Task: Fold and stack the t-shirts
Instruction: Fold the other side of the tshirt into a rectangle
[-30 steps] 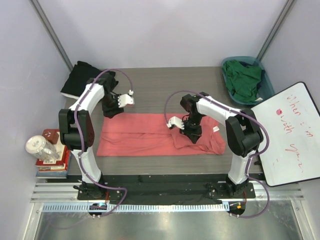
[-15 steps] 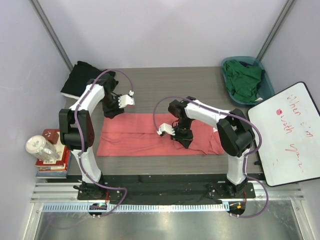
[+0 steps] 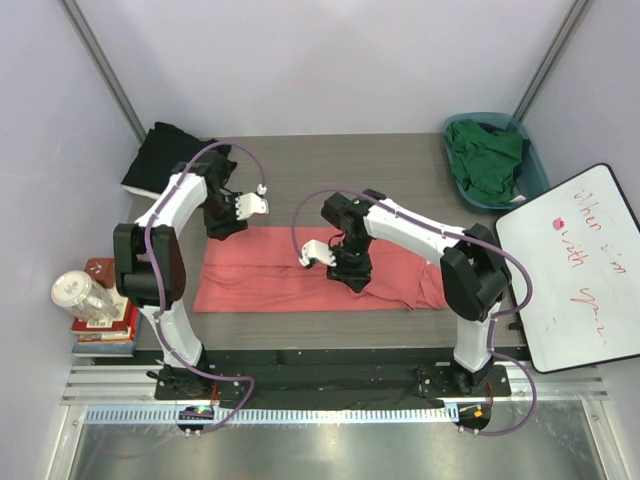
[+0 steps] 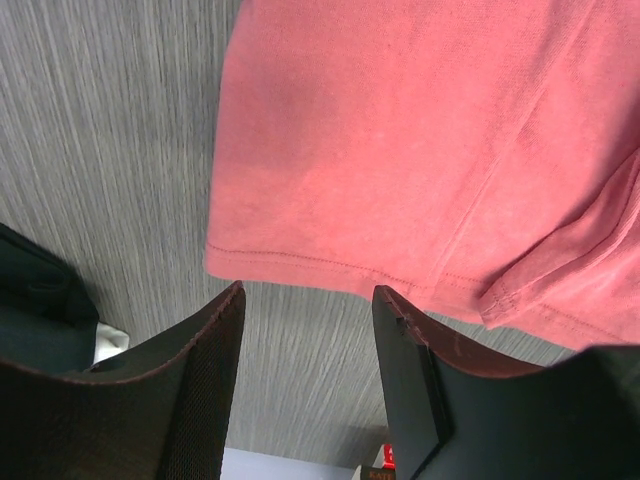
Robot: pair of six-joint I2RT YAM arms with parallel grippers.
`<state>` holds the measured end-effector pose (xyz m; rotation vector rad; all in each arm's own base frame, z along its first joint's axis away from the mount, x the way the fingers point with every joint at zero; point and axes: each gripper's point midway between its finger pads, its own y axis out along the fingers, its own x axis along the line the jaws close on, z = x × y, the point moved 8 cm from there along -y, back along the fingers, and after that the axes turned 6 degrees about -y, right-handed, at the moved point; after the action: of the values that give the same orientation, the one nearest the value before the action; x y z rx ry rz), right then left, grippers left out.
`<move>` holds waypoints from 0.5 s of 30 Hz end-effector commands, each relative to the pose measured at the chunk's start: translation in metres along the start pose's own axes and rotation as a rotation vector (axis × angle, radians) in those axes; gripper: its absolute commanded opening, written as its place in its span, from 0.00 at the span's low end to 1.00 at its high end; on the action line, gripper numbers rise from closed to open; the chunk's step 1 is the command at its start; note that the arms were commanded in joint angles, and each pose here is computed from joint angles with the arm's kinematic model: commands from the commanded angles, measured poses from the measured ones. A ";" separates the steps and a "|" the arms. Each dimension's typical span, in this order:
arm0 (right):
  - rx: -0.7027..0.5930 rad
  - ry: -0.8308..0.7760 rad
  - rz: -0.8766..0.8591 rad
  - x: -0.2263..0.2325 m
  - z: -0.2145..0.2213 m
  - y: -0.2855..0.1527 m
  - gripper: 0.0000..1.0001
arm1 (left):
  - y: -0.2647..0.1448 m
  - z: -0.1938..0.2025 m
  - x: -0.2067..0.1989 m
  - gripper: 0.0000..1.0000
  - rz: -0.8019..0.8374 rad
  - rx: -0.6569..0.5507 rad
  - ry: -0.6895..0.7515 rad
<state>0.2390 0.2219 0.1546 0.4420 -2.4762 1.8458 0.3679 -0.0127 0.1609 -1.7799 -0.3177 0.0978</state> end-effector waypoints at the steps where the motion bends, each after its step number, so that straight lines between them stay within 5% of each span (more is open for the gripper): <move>1: -0.046 -0.004 0.024 0.001 -0.009 0.007 0.41 | -0.013 -0.007 0.000 0.55 -0.048 -0.044 0.010; 15: -0.009 0.014 0.100 -0.017 0.007 0.049 0.48 | -0.015 -0.006 -0.005 0.55 -0.048 -0.050 -0.019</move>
<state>0.2347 0.2237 0.1085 0.3849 -2.4709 1.8749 0.3654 -0.0130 0.1598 -1.7838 -0.3379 0.1120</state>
